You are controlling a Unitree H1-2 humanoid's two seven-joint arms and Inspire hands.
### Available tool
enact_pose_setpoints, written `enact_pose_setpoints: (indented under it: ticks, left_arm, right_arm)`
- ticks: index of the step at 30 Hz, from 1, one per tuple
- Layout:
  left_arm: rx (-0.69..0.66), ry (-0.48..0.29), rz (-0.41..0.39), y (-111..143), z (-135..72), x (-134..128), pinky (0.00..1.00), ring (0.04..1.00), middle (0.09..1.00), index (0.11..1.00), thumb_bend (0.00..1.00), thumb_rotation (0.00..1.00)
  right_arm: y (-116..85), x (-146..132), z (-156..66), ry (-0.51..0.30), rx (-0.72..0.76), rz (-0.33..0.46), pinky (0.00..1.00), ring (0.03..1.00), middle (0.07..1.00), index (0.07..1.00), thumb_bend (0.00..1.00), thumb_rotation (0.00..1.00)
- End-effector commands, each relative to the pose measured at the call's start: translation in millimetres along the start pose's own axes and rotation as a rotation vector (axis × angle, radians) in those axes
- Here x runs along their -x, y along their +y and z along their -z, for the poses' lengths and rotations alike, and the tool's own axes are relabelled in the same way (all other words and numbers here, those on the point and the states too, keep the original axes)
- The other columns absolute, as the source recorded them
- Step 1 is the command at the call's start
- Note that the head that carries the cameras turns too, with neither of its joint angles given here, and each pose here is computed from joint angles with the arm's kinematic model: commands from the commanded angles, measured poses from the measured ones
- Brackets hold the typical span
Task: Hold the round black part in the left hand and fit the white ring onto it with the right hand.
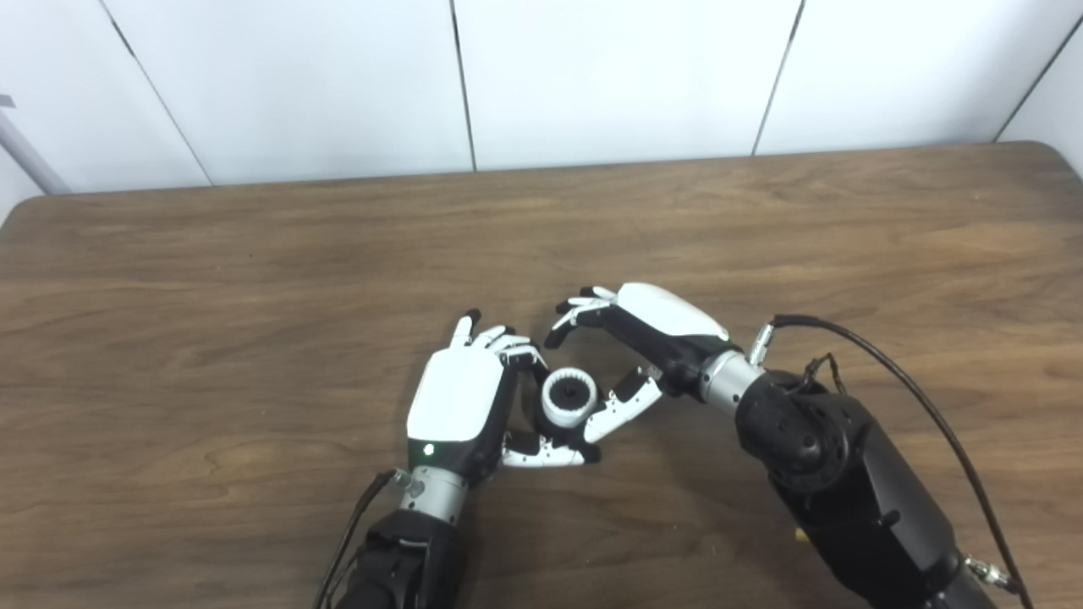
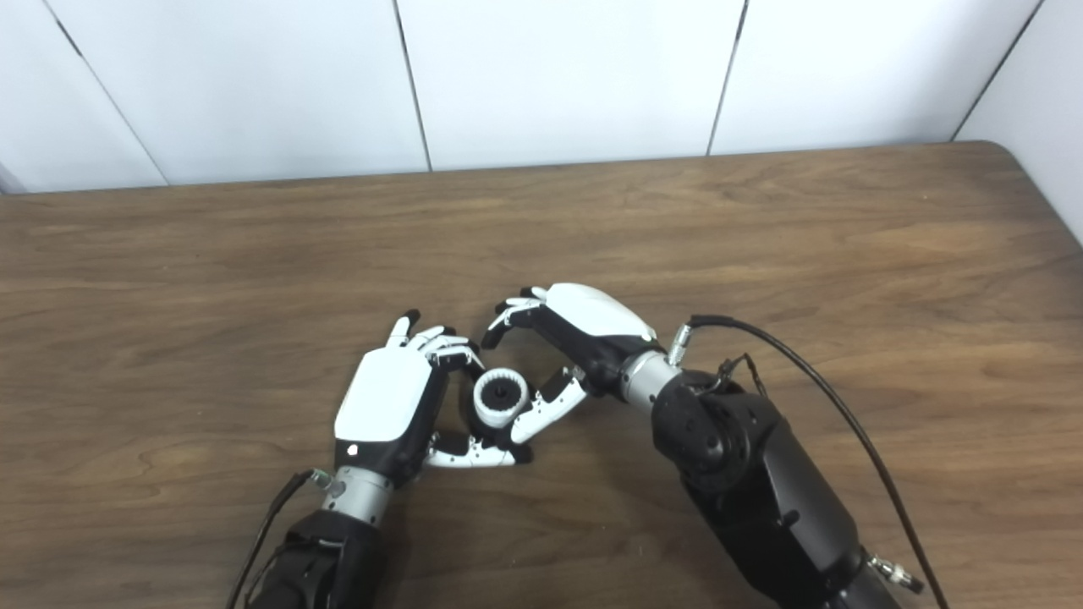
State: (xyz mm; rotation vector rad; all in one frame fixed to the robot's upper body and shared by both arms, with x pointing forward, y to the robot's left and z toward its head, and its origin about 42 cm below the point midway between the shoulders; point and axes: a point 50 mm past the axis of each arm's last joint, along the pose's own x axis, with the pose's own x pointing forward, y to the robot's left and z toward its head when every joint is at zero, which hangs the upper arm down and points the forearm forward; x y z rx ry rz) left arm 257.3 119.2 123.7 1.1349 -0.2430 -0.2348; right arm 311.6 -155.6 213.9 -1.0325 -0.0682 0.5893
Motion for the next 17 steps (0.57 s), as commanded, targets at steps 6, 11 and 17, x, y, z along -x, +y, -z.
enact_pose_setpoints:
  ticks: [6, 11, 17]
  left_arm:
    - [-0.014, -0.007, 0.038, -6.6, -0.2, -0.2, 1.0, 0.847, 0.742, 0.484, 0.52, 0.06]
    - [-0.006, -0.005, 0.035, -5.0, 2.9, 0.0, 1.0, 0.85, 0.742, 0.484, 0.52, 0.06]
    - [-0.016, 0.003, 0.039, -1.8, 7.1, 0.0, 1.0, 0.853, 0.745, 0.488, 0.52, 0.07]
  right_arm:
    - [-24.9, 7.8, -6.3, -0.044, 0.012, 0.088, 0.98, 0.99, 0.925, 0.743, 1.0, 0.29]
    - [-36.1, 16.7, -0.9, -0.033, 0.044, 0.117, 0.94, 0.959, 0.906, 0.733, 1.0, 0.29]
    - [-47.2, 25.9, 5.8, -0.01, 0.044, 0.141, 0.92, 0.946, 0.9, 0.734, 1.0, 0.29]
